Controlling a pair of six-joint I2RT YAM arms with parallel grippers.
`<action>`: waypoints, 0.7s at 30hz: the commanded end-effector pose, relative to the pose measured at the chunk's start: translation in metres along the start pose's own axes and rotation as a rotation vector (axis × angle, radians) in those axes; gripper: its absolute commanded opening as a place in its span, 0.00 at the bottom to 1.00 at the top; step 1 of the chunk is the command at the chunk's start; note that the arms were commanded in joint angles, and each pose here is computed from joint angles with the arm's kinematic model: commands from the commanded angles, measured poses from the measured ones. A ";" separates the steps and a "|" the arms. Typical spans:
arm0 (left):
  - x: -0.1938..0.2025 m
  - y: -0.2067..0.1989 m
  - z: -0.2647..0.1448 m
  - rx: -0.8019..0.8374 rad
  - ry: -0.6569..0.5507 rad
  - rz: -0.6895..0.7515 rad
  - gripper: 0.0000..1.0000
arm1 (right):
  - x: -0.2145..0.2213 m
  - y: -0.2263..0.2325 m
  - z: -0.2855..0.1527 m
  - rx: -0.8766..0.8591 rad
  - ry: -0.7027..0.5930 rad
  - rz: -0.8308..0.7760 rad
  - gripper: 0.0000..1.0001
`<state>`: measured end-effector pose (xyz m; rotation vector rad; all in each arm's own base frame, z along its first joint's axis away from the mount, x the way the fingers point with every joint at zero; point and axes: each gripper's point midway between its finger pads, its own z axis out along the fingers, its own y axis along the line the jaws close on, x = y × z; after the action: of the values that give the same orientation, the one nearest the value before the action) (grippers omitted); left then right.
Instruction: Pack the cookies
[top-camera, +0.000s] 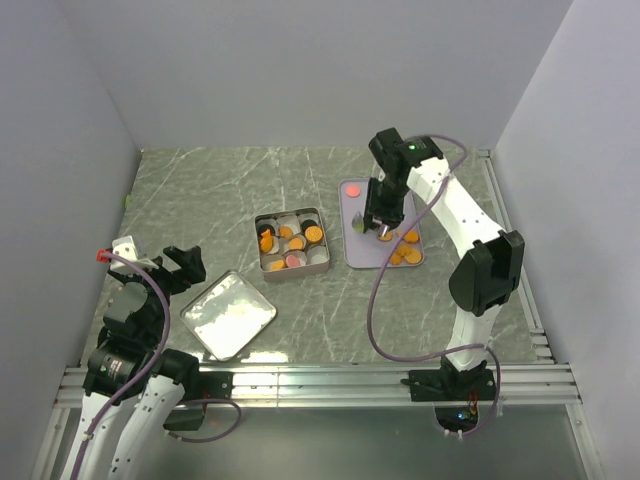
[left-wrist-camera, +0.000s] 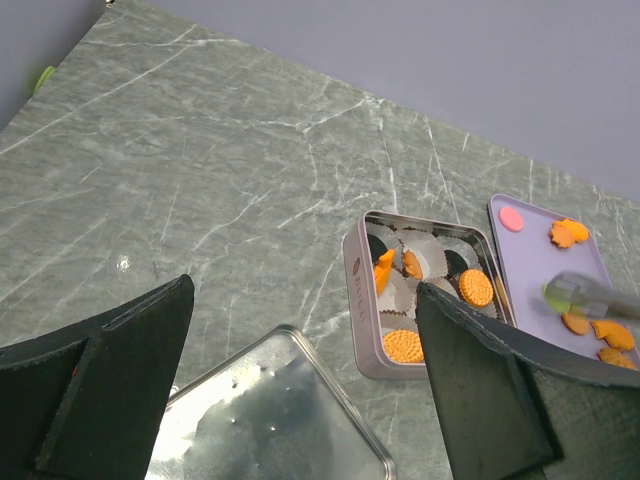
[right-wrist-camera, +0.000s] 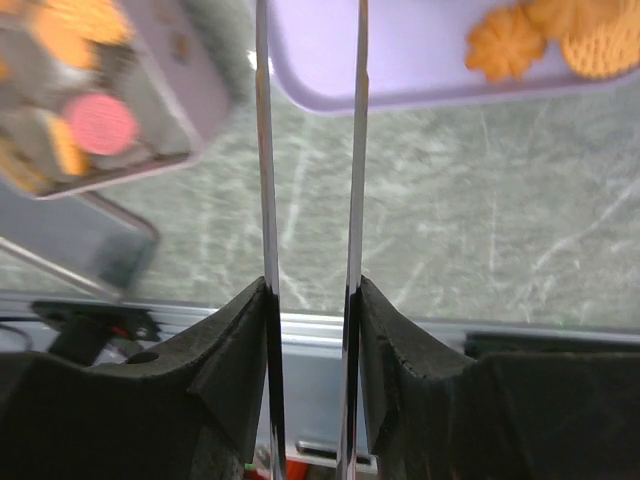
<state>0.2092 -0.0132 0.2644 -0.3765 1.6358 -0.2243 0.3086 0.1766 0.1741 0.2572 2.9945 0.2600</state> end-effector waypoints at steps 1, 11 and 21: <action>-0.006 -0.006 0.003 0.023 -0.021 0.001 0.99 | -0.010 0.009 -0.028 -0.037 -0.046 0.008 0.41; -0.006 -0.007 0.003 0.027 -0.019 0.001 0.99 | 0.012 0.056 -0.065 -0.255 -0.044 -0.011 0.40; -0.005 -0.007 0.003 0.029 -0.015 0.002 0.99 | 0.058 0.082 -0.062 -0.298 0.015 -0.082 0.40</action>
<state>0.2101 -0.0138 0.2636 -0.3748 1.6410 -0.2240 0.2719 0.2487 0.2277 0.1235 2.9542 0.6151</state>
